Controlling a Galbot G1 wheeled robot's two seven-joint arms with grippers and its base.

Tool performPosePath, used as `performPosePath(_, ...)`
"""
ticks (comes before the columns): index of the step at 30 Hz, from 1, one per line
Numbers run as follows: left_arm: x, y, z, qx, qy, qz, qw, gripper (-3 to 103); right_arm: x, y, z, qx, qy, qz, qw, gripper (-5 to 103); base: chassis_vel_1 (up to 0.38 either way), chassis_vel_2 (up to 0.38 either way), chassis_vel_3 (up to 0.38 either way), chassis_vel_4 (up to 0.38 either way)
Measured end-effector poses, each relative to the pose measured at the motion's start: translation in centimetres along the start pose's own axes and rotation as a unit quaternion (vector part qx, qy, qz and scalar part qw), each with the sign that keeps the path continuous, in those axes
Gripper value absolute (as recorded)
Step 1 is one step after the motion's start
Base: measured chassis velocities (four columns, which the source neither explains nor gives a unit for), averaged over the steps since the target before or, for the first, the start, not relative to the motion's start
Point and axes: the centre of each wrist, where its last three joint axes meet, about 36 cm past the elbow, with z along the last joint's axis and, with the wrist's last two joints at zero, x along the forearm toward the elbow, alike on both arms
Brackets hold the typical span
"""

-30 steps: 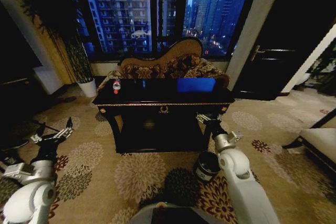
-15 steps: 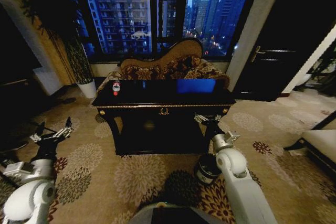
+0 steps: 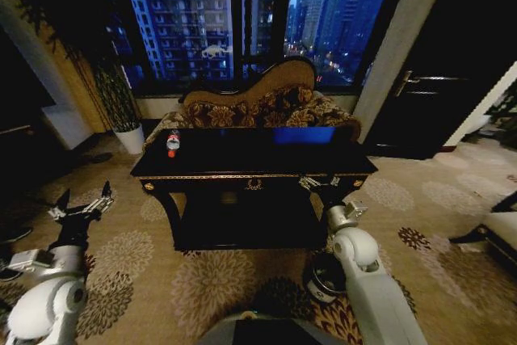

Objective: Move to the front of the table and place the trash on the table into the trash bin.

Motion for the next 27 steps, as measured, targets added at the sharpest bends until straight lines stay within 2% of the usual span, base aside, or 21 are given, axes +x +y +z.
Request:
performPosePath(7, 0.0, 0.2, 0.03, -0.001, -0.002, -0.001, 1.0, 100, 0.08, 0.17, -0.03, 0.0, 0.001, -0.002, 1.0, 100, -0.055, 0.057, 0.05, -0.047)
performPosePath(20, 0.08, 0.33, 0.29, 0.0, -0.002, -0.003, 1.0, 100, 0.12, 0.39, 0.04, 0.003, 0.004, -0.006, 1.0, 100, -0.152, 0.152, 0.156, -0.149)
performPosePath(27, 0.0, 0.29, 0.38, 0.0, 0.0, -0.001, 1.0, 100, -0.01, 0.65, -0.01, -0.007, 0.005, -0.011, 1.0, 100, -0.072, 0.042, 0.064, -0.067)
